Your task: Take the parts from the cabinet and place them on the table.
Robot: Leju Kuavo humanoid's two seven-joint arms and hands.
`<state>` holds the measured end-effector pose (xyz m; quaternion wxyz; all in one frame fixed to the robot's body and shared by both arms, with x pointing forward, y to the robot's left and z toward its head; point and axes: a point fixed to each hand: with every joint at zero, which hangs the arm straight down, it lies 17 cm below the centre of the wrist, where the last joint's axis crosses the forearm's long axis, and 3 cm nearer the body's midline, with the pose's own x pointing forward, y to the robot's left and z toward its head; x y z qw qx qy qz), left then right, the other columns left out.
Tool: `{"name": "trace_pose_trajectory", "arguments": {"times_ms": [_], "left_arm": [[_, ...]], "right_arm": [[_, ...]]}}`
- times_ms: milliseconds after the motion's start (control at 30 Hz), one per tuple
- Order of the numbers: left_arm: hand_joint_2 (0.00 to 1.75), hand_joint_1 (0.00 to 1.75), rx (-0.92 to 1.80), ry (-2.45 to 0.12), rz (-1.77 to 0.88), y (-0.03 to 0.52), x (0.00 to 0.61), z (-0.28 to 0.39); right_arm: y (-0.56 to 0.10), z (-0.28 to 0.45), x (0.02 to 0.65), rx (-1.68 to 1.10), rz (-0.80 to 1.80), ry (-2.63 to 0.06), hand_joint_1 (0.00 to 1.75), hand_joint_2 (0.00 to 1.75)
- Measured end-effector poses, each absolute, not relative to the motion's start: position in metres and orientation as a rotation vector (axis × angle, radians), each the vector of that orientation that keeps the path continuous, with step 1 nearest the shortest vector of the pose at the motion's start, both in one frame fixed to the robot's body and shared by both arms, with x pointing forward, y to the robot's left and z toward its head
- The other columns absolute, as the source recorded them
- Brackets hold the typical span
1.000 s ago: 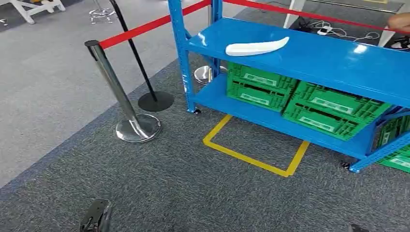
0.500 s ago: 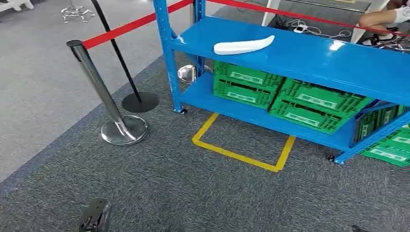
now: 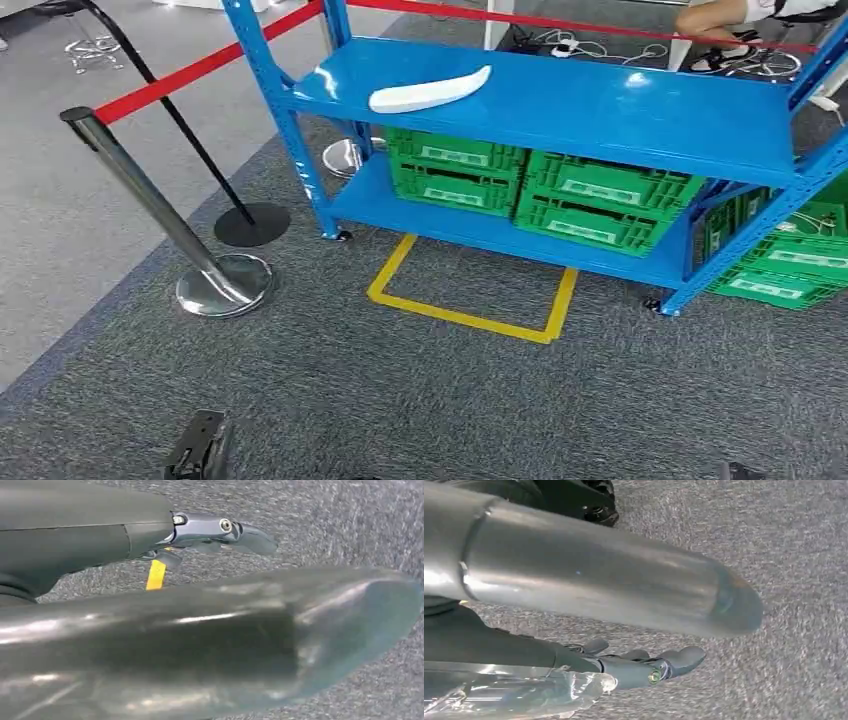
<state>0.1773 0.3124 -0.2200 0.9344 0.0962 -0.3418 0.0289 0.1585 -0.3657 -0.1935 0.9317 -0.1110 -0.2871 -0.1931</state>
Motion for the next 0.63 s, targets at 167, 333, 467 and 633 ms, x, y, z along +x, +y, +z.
{"name": "trace_pose_trajectory", "arguments": {"times_ms": [167, 333, 467, 633], "left_arm": [[0.0, 0.0, 0.199, -0.702, 0.06, 0.3136, 0.1794, -0.2194], [0.0, 0.0, 0.198, -0.704, 0.059, 0.3132, 0.1811, -0.219], [0.0, 0.0, 0.198, -0.694, 0.057, 0.3135, 0.1757, -0.2208], [0.0, 0.0, 0.195, -0.694, 0.057, 0.3119, 0.1756, -0.221]], "right_arm": [[-0.3656, -0.1927, 0.1616, -0.226, -0.396, -0.592, 0.0, 0.0], [-0.3658, -0.1947, 0.1548, -0.228, -0.392, -0.581, 0.0, 0.0], [-0.3656, -0.1938, 0.1583, -0.227, -0.392, -0.586, 0.0, 0.0], [-0.3659, -0.1936, 0.1602, -0.228, -0.388, -0.589, 0.0, 0.0]]}}
